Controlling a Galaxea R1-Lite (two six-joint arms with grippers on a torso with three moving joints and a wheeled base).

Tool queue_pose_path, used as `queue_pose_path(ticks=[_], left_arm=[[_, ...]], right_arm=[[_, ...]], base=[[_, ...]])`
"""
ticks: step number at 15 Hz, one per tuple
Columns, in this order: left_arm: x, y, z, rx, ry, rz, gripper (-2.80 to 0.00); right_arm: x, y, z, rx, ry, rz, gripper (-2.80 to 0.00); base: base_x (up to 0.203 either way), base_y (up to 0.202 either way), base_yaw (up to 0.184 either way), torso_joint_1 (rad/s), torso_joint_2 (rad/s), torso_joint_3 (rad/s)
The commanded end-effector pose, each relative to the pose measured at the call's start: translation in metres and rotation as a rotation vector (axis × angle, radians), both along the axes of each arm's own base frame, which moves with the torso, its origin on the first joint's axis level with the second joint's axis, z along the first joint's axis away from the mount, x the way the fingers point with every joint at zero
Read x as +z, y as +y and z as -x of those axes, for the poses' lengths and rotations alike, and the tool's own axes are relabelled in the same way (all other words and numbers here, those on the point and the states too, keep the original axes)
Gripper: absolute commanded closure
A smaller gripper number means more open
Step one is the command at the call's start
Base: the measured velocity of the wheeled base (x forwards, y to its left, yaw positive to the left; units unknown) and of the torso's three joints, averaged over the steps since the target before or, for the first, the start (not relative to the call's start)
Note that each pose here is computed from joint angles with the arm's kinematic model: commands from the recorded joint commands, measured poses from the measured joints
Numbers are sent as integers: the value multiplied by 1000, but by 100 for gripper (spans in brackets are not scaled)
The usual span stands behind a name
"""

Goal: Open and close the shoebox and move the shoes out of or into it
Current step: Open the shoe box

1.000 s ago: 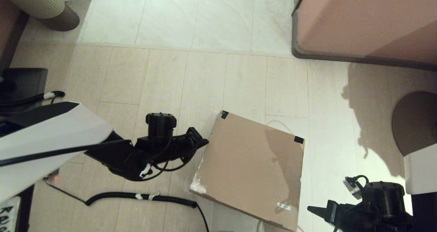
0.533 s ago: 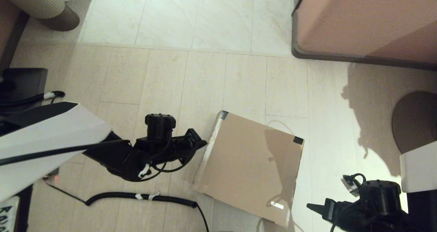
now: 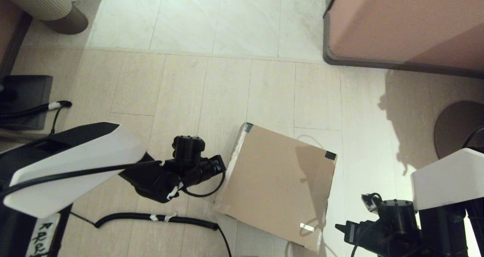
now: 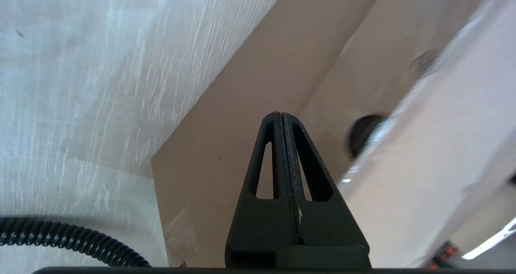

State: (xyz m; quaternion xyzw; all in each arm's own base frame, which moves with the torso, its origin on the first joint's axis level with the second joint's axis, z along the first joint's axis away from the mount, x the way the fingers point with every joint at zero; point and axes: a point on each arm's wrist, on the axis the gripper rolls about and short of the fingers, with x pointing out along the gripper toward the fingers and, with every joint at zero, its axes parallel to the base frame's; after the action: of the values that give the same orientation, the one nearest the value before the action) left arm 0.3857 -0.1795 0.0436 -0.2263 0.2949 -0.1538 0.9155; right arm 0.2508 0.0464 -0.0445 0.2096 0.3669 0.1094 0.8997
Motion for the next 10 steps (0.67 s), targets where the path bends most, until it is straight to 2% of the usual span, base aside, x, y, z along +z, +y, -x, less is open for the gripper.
queue_pose_path(ticks=[1, 3, 5, 10], left_arm=[[-12, -3, -2, -1, 19, -8, 0], [-13, -3, -2, 0, 21, -8, 0], [-14, -3, -1, -3, 28, -9, 0], [-20, -5, 7, -12, 61, -22, 0]], right_arm=[[-13, 9, -8, 2, -1, 17, 0], [-16, 20, -16, 24, -29, 18, 0], [-21, 25, -16, 36, -19, 24, 0], [-9, 33, -15, 44, -47, 3, 0]], base=[[0, 0, 0, 0, 0, 0], [0, 0, 0, 0, 0, 0], [0, 0, 0, 0, 0, 0], [0, 0, 0, 0, 0, 0]])
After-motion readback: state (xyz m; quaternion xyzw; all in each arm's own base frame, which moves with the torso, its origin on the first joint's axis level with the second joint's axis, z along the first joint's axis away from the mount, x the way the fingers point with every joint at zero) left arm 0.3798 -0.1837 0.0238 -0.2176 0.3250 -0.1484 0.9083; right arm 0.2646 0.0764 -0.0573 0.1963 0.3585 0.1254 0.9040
